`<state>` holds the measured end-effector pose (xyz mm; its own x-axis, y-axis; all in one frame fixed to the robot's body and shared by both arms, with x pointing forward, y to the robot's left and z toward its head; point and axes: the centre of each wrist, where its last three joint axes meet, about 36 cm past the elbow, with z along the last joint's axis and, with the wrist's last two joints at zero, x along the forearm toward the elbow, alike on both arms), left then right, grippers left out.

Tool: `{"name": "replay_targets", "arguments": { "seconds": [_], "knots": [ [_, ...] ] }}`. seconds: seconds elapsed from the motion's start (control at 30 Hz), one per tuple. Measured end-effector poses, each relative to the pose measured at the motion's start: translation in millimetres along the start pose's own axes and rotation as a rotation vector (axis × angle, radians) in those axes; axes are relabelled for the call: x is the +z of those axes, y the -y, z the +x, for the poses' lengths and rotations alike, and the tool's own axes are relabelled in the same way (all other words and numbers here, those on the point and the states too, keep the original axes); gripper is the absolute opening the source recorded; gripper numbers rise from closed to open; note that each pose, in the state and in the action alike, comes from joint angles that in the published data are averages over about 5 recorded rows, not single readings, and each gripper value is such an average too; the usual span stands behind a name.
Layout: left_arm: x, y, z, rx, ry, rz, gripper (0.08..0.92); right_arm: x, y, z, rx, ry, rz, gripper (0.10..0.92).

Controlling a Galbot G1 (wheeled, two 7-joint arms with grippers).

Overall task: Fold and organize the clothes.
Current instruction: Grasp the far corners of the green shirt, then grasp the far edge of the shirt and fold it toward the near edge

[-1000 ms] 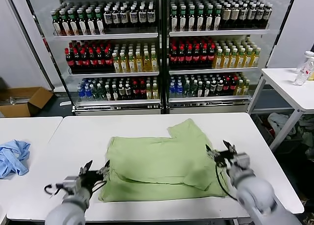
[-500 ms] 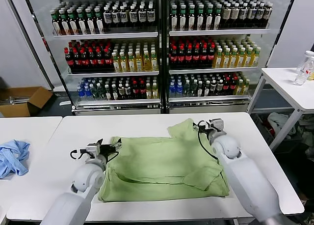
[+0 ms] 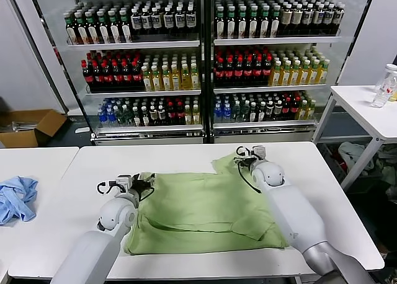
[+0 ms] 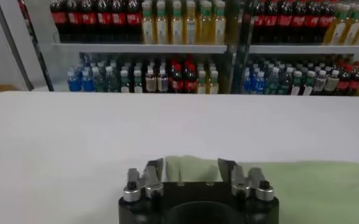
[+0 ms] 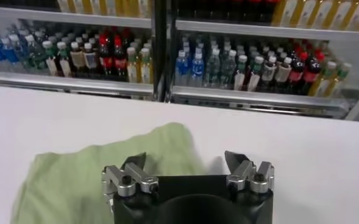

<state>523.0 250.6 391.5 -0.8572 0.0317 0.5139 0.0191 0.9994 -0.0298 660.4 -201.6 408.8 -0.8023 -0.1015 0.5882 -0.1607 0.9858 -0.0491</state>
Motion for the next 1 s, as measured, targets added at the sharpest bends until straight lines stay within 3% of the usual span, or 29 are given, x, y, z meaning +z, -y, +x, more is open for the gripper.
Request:
{"name": "replay_targets", "arguments": {
  "seconds": [0.27, 0.53, 0.7, 1.0],
  "knots": [
    [5, -1, -1, 0.02, -0.033, 0.017, 0.316, 4, 0, -5, -0.018, -0.018, -0.011, 0.447],
    [7, -6, 3, 0.034, -0.026, 0.048, 0.097, 7, 3, 0, -0.026, -0.008, -0.027, 0.213],
    [5, -10, 13, 0.058, 0.005, 0.066, 0.083, 2, 3, 14, -0.04, 0.039, -0.036, 0.11],
    [-7, -13, 43, 0.12, 0.093, 0.106, 0.083, -11, 12, 66, -0.077, 0.177, -0.057, 0.106]
  ]
}}
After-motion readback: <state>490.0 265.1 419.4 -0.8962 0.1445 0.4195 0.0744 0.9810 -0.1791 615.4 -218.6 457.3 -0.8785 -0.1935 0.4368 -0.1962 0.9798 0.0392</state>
